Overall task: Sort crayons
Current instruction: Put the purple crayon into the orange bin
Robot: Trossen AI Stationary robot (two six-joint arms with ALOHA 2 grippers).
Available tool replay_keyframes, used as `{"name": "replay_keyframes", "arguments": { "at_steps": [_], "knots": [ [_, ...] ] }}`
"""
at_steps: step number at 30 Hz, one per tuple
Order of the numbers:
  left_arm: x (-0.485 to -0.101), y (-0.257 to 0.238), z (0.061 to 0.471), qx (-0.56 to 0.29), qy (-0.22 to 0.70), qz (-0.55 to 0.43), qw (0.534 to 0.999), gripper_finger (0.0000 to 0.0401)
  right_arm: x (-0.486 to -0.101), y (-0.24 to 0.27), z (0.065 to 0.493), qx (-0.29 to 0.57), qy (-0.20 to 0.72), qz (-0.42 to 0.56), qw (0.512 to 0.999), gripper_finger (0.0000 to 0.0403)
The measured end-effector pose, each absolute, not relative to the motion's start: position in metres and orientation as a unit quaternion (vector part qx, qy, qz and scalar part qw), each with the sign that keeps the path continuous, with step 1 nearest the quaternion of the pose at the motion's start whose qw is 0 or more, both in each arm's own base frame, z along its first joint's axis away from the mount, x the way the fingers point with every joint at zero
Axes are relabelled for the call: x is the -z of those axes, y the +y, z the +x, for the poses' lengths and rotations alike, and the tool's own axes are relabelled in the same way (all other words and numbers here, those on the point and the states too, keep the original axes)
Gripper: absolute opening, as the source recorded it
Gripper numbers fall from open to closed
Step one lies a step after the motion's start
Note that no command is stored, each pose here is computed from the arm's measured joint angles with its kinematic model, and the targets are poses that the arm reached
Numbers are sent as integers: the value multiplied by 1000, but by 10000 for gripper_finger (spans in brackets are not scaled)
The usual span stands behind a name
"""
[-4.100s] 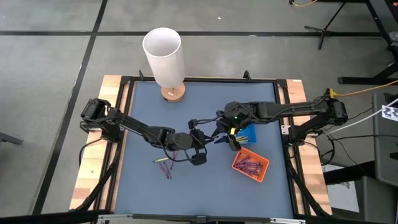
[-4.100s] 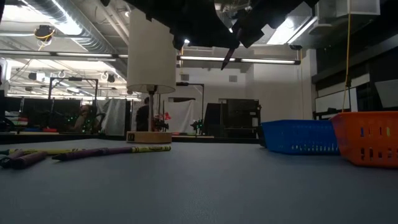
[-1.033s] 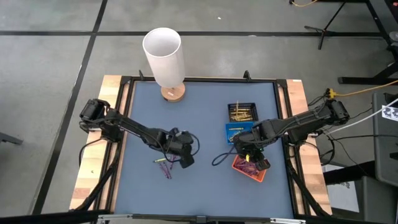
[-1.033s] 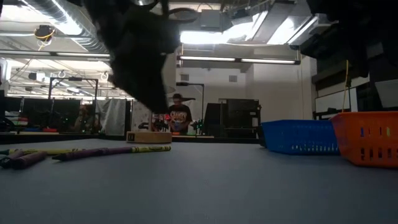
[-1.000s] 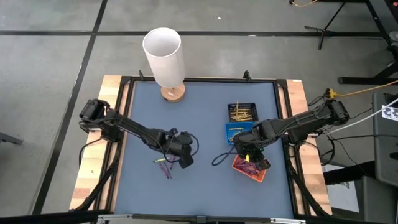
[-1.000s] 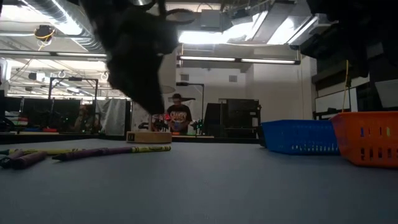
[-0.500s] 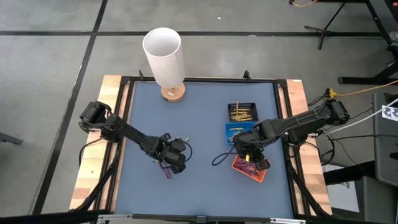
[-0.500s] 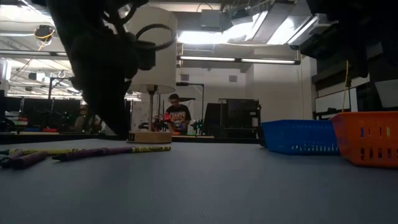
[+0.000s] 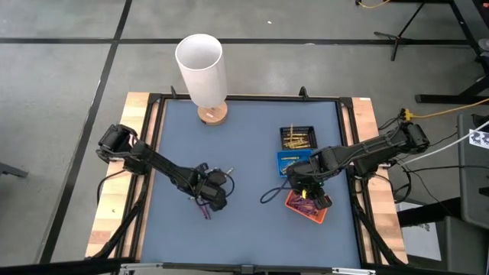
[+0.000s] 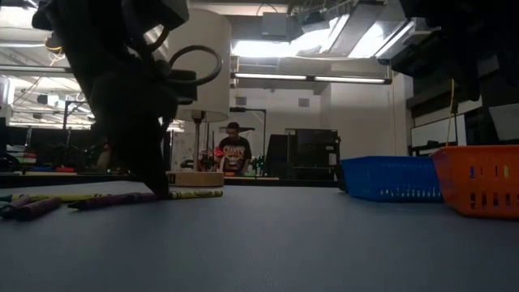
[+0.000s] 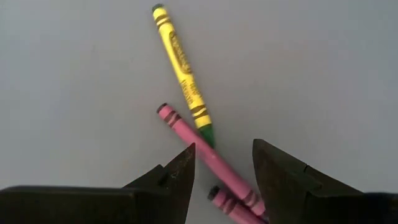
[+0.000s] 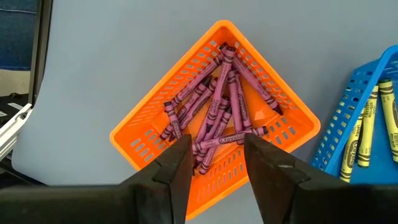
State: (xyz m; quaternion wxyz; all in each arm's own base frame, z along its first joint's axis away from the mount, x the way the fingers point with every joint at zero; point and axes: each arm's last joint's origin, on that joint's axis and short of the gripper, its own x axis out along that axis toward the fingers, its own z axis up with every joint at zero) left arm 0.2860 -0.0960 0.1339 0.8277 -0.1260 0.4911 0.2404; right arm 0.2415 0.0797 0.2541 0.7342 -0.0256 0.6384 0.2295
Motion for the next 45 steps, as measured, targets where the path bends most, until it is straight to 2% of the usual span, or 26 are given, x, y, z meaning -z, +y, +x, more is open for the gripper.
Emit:
{"name": "replay_keyframes", "arguments": {
  "at_steps": [25, 28, 34, 39, 45],
  "knots": [
    [-120, -95, 283, -255, 501, -106, 820, 143, -254, 80, 242, -230, 638, -26, 735, 145],
    [-120, -95, 283, -254, 502, -107, 820, 133, -254, 80, 241, -229, 640, -25, 733, 145],
    [-120, -95, 283, -251, 505, -110, 819, 87, -259, 76, 229, -224, 664, -25, 713, 145],
    [-119, -95, 283, -245, 510, -114, 816, 54, -281, 71, 212, -232, 626, -26, 745, 145],
    [-119, -95, 283, -244, 511, -115, 816, 26, -310, 63, 190, -226, 530, -42, 816, 145]
  ]
}}
